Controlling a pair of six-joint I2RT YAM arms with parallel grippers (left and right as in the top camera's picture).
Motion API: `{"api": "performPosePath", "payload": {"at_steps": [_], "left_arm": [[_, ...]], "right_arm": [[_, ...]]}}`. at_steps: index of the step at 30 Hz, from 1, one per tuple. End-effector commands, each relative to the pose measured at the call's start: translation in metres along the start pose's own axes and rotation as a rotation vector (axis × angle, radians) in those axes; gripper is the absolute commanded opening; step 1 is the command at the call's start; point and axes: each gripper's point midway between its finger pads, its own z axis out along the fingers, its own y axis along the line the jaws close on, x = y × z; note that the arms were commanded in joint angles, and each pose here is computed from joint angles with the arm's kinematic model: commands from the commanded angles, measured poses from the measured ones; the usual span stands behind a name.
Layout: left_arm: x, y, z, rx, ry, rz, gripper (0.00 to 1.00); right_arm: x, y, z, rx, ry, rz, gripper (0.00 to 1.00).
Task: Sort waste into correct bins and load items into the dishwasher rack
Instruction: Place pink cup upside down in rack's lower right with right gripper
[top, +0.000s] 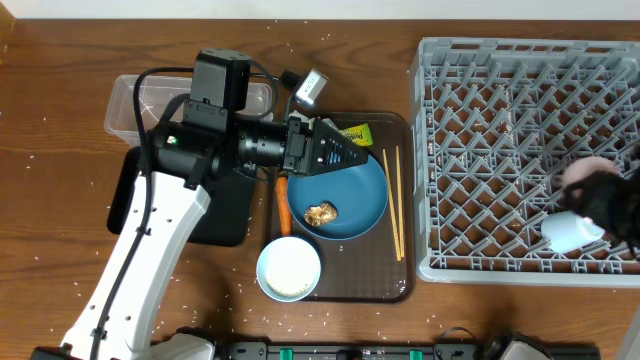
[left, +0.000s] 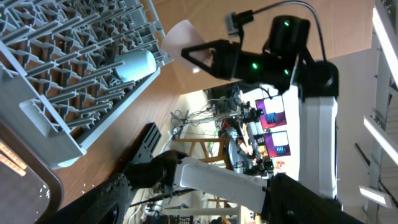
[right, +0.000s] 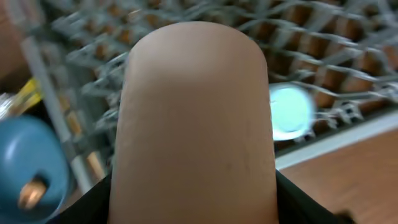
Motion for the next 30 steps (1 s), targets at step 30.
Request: {"api": "performPosePath", "payload": {"at_steps": [30], "left_arm": [[0.0, -0.001, 0.0, -0.003, -0.002, 0.015, 0.74]], "right_arm": [[-0.027, -0.135, 0.096, 0.01, 0.197, 0.627, 0.8]]}}
